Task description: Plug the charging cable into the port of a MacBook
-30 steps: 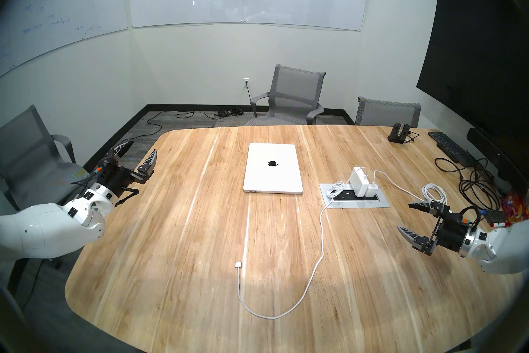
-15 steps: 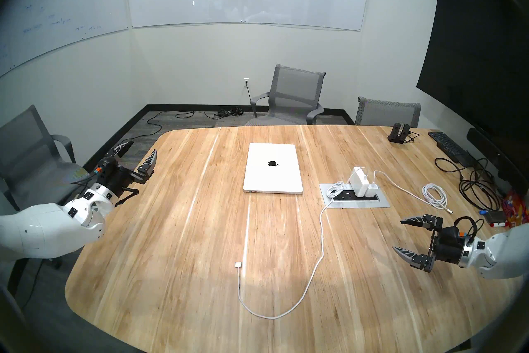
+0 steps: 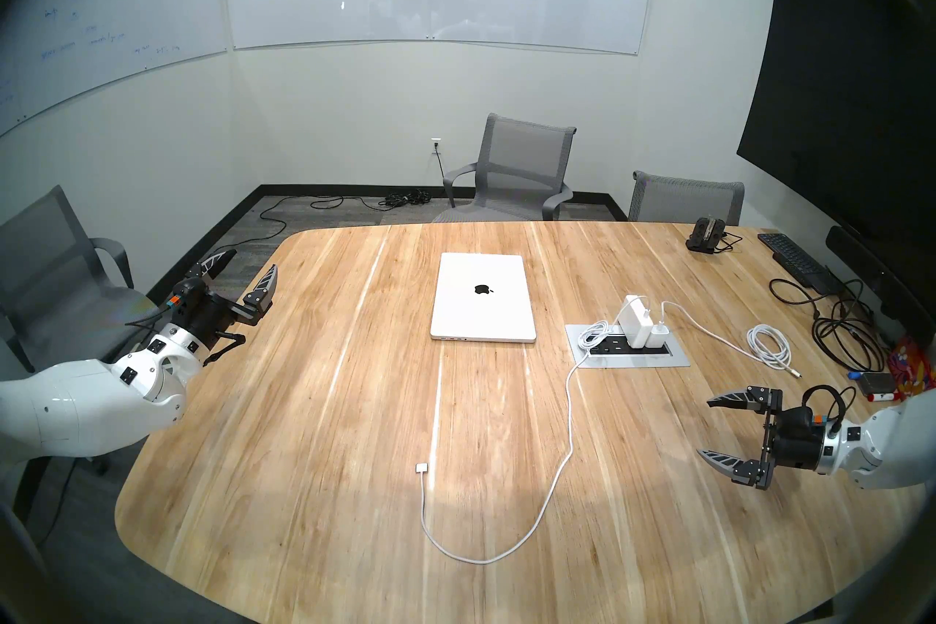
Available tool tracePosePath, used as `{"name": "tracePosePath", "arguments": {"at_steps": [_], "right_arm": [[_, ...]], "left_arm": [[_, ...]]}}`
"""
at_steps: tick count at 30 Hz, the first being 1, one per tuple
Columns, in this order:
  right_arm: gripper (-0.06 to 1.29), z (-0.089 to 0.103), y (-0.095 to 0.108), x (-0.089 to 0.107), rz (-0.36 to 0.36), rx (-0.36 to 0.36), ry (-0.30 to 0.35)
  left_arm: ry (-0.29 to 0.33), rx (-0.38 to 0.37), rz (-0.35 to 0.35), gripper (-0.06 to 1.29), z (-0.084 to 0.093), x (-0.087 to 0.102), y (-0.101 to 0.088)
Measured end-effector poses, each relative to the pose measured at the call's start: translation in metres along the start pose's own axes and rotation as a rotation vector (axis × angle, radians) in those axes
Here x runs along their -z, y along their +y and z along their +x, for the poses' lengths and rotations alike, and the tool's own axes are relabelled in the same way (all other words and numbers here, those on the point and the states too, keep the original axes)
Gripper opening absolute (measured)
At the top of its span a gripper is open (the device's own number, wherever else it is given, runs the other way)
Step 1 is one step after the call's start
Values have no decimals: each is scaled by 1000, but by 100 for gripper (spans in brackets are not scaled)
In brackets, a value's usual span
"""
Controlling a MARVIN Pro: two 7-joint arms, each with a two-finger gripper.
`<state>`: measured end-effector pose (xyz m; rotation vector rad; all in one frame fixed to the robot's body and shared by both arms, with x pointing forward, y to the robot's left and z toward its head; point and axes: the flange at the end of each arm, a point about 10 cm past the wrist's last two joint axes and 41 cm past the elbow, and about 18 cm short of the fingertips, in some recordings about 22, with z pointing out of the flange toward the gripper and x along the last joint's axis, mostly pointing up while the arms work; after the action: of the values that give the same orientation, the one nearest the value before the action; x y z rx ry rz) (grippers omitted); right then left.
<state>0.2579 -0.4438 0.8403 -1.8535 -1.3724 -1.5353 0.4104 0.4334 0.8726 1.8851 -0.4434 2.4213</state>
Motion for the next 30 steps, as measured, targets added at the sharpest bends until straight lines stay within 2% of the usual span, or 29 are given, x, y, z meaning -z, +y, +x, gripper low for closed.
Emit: {"name": "tracePosePath", "arguments": {"at_steps": [7,18,30], "right_arm": [[122,23,-13,-21,81,-5,67],[122,74,-33,-56,186,1,196],[122,122,-61,-75,259,-4,271]], "left_arm": [[0,0,0,127,0,0,0],[0,0,1,127,0,0,0],[0,0,1,127,0,0,0]]}}
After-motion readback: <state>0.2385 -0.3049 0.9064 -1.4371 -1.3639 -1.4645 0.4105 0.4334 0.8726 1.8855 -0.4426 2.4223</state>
